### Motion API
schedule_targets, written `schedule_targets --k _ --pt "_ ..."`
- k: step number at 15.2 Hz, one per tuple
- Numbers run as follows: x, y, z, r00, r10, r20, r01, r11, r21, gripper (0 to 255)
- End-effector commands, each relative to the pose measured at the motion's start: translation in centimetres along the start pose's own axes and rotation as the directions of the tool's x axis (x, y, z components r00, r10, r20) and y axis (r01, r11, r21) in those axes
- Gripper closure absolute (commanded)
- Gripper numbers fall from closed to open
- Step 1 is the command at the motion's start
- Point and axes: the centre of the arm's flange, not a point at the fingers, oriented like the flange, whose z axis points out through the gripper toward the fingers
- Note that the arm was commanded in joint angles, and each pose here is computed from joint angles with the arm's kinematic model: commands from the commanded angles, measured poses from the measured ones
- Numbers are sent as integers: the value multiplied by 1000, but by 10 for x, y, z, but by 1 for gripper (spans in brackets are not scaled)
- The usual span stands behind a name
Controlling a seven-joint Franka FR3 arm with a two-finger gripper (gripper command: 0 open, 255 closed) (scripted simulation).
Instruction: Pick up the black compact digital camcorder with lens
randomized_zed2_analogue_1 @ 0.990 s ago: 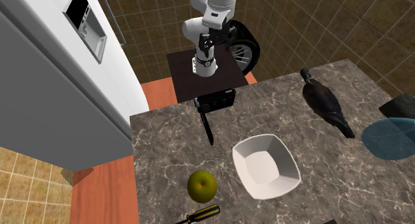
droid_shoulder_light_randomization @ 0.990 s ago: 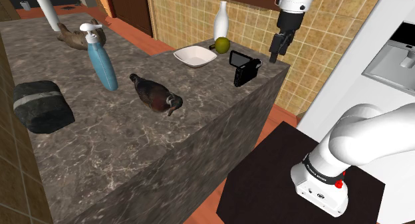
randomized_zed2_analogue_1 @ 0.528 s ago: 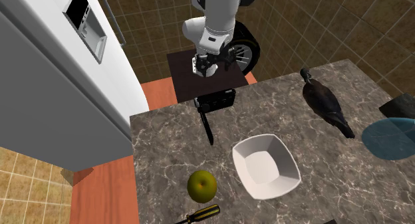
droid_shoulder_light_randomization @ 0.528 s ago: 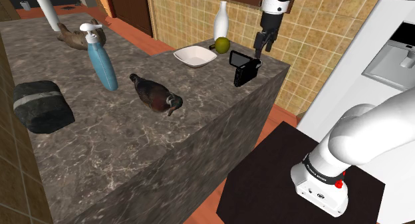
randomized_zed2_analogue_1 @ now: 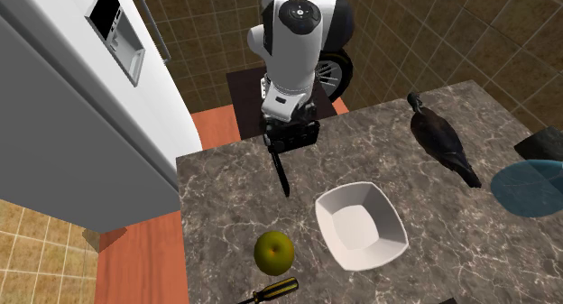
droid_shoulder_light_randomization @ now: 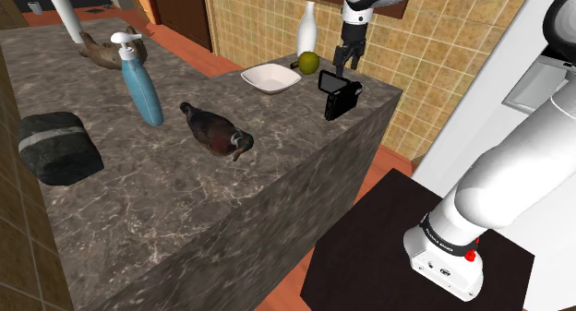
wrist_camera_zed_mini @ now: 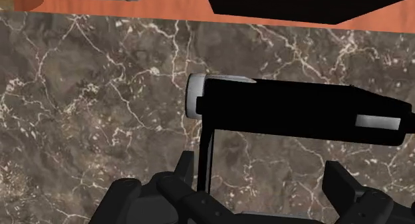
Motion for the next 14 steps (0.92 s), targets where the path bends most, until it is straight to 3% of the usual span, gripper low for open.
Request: schedule_targets --k 1,6,14 --pt "24 13 4 1000 7 1 -7 1000 -4 0" --pt "79 43 22 1000 24 5 -24 1000 -11 0" --pt "81 41 61 1000 24 5 -24 1000 -11 0"
